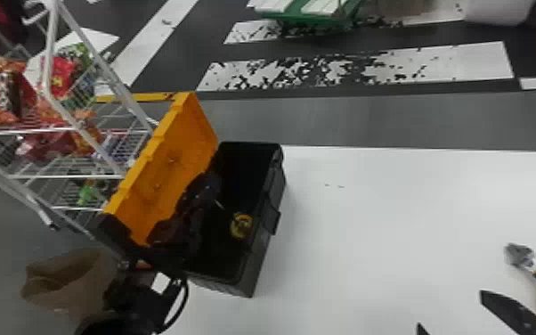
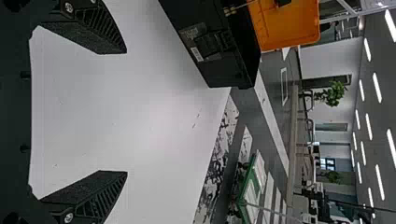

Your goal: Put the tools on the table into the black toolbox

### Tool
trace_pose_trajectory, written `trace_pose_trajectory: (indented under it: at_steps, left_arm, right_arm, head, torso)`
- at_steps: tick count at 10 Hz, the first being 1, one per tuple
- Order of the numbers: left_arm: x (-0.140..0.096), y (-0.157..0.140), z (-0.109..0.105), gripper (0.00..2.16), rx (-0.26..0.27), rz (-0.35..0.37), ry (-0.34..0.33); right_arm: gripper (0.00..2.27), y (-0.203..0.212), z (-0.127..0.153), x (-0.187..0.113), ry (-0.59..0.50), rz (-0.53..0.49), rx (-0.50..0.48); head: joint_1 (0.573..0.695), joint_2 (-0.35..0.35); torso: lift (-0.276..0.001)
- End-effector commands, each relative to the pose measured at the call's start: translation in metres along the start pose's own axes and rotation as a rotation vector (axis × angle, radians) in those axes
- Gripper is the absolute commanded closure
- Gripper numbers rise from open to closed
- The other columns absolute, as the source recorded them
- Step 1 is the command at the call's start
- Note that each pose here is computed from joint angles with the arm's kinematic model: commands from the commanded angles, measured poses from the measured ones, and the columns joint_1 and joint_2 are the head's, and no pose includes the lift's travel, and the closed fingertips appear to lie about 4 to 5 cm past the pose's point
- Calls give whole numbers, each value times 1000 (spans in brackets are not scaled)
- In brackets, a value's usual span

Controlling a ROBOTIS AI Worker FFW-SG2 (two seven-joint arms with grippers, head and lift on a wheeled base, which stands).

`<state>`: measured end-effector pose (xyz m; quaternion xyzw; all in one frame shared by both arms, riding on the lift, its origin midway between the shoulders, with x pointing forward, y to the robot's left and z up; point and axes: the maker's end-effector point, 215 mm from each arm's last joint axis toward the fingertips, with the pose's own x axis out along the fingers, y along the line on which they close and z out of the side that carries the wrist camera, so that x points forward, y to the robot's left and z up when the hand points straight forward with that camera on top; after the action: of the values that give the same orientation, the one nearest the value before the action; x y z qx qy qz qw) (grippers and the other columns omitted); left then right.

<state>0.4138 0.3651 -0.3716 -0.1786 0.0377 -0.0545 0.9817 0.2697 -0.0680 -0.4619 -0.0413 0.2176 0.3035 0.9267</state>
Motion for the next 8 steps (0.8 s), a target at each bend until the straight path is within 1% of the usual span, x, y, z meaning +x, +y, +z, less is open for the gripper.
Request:
trace_pose_trajectory:
  at_steps: [1,3,5,6,7,8]
  left_arm:
    - [-1,-5,5,19,4,-10,-7]
    - [-4,-13,10,29,11,-22,-13]
    - [-11,-25,4,29,7,-42,-18]
    - [-19,-32,8,29,43,-42,-58]
    - [-28,-38,7,33,77,-37,-78]
    - [-36,-37,-2,36,69,-17,-69]
  right_arm:
    - [90,0,1,0,-2,-1,2]
    - [90,-8,4,-2,-18,-16,10]
    - [90,-22,13,-8,-62,-46,19]
    - [90,-31,16,-14,-79,-69,21]
    - [87,-43,15,-19,-90,-96,36]
    - [76,-56,15,-25,-107,-123,54]
  head:
    - [695,350]
    - [695,350]
    - [695,350]
    - [695,350]
    - [695,350]
    - [695,350]
  torso:
    - [-39]
    - [-39]
    - [-39]
    - [-39]
    - [-39]
    - [-39]
